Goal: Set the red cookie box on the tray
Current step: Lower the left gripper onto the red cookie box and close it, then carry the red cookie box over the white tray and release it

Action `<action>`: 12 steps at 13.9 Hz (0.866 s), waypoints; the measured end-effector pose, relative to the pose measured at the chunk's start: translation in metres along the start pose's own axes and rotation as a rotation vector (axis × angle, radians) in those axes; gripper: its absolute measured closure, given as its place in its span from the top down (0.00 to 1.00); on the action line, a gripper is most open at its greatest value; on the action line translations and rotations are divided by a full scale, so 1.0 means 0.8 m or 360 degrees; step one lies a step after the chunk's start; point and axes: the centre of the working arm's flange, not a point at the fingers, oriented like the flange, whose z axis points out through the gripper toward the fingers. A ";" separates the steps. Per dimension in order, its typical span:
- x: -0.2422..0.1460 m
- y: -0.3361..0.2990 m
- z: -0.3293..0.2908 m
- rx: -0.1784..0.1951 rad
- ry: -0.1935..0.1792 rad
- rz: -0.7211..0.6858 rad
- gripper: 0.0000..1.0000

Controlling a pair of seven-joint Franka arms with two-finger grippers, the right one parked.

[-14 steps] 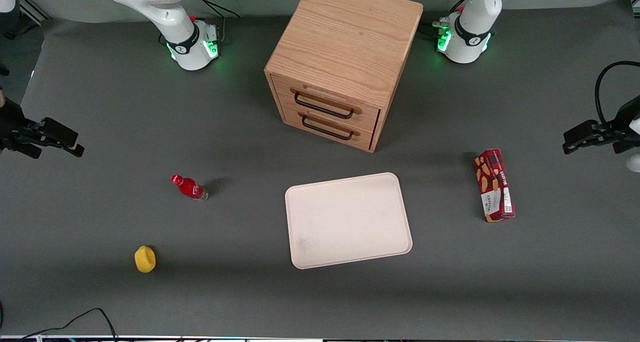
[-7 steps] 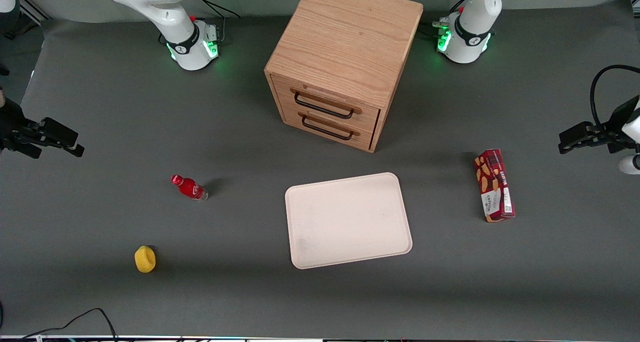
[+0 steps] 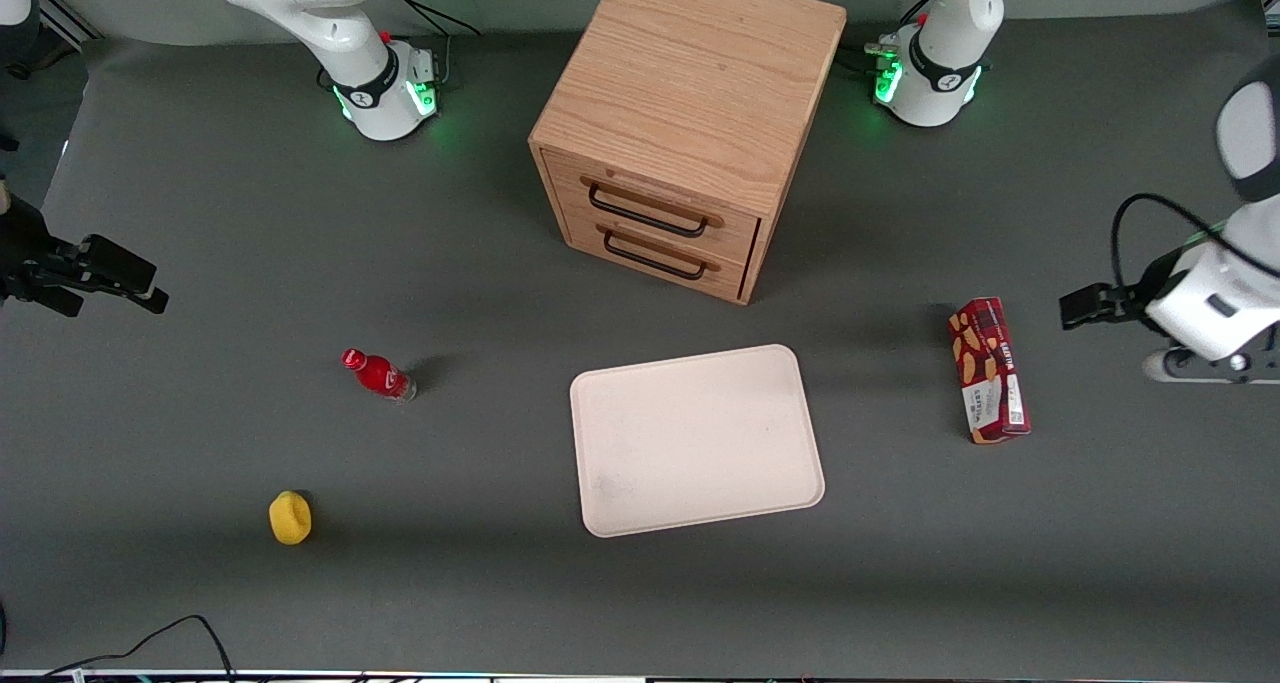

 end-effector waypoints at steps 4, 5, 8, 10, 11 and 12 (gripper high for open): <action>-0.011 0.002 0.161 -0.0013 0.0091 0.0007 1.00; -0.020 0.000 0.201 -0.0019 0.0089 0.0006 0.90; -0.020 -0.006 0.261 -0.0032 0.0091 0.0001 0.59; -0.012 -0.005 0.282 -0.0040 0.0147 0.0002 0.49; -0.008 -0.003 0.293 -0.0044 0.0167 0.0005 0.36; -0.006 -0.003 0.301 -0.0047 0.0172 0.0004 0.25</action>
